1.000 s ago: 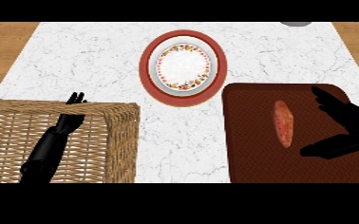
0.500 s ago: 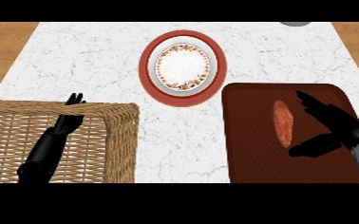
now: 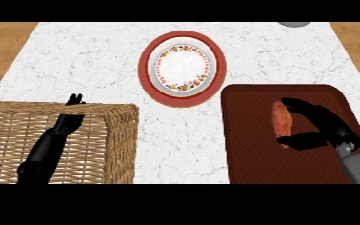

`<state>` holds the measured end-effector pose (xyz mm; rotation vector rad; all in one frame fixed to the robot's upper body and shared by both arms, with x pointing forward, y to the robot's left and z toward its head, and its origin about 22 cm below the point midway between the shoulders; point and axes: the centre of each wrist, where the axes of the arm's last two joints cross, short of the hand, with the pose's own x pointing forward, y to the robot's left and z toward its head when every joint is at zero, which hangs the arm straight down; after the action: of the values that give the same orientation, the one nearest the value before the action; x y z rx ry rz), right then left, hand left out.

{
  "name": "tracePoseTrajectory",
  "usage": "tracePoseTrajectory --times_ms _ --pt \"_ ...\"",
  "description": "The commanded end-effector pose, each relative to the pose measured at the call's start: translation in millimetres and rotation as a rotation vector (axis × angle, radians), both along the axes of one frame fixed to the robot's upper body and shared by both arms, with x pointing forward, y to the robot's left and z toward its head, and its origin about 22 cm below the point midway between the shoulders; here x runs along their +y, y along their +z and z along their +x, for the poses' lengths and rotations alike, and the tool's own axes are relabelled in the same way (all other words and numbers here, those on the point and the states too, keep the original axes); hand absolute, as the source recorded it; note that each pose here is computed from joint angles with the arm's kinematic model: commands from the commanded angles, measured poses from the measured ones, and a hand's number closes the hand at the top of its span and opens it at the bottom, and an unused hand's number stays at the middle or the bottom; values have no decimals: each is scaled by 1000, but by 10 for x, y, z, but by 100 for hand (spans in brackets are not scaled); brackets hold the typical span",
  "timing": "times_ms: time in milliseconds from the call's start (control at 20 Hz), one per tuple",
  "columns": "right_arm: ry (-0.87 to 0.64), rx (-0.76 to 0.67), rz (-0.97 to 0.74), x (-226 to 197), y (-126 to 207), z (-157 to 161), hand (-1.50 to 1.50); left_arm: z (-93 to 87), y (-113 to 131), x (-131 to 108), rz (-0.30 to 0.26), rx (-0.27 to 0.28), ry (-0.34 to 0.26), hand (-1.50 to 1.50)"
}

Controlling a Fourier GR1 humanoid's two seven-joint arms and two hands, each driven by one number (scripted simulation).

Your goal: Pick the sweet potato from the tray and place it in the plate

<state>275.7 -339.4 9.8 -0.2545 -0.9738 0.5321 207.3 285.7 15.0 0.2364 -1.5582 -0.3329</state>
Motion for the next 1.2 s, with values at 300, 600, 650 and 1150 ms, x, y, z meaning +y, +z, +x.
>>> tracePoseTrajectory --times_ms 300,600,650,1150 --pt "98 -111 -84 63 132 357 150 18 -95 311 118 -15 141 0" --pt "439 -261 -509 -73 1103 778 150 199 215 20 81 -88 -38 0" --pt "479 -283 -529 -84 1157 817 150 204 180 18 79 -76 -30 0" --pt "476 -645 -604 -212 1489 1217 150 292 182 51 98 -67 0 0"
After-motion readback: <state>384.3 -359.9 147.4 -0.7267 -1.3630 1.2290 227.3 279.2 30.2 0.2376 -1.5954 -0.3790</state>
